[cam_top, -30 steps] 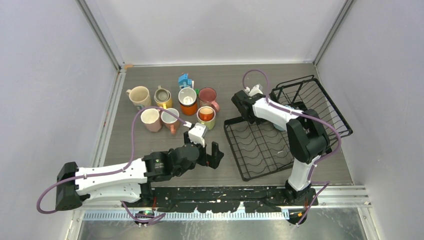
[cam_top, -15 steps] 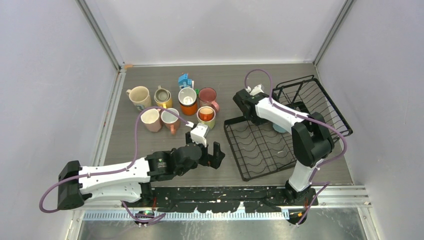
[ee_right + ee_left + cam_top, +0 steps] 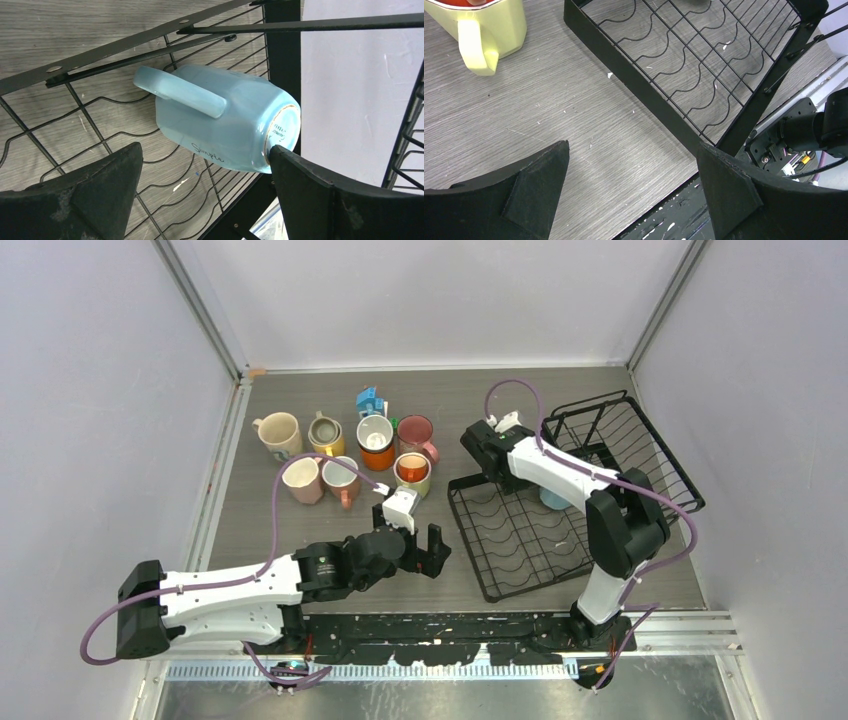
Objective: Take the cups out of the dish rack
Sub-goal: Move the cup to the dish rack.
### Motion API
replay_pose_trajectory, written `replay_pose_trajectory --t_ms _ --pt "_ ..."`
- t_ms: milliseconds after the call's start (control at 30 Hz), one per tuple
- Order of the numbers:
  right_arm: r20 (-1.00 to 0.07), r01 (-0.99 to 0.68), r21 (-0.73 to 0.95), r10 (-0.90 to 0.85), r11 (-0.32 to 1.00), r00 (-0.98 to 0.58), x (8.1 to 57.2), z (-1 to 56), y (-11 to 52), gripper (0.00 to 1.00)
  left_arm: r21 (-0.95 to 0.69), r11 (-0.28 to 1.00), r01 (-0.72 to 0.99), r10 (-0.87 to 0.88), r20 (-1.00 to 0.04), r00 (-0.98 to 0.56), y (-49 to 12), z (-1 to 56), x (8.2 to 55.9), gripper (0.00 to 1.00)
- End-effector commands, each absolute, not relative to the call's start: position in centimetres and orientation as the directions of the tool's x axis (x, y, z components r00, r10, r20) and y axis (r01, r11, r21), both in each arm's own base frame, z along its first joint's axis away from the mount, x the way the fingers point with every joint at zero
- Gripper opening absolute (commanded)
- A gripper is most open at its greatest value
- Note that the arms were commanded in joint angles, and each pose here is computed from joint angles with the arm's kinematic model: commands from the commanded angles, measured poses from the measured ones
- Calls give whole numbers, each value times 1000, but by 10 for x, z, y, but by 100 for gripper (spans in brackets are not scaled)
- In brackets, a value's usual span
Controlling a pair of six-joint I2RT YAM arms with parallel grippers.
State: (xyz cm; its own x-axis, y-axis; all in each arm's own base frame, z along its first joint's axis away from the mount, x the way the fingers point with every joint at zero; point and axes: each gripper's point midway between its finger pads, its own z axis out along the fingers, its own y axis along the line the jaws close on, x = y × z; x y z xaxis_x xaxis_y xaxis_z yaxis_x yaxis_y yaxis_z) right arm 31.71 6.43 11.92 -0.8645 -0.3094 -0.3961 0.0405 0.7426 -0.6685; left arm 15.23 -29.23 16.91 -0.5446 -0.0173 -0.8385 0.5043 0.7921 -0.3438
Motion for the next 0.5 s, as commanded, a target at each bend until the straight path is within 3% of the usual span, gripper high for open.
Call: replay_pose_trajectory --t_ms 0,467 --pt "-479 73 -523 -222 849 -849 316 125 91 100 -381 780 496 -67 -840 -539 -298 178 156 100" --pt "-495 50 -436 -193 899 -847 306 128 114 100 -388 779 492 -66 -832 -552 -301 174 155 100"
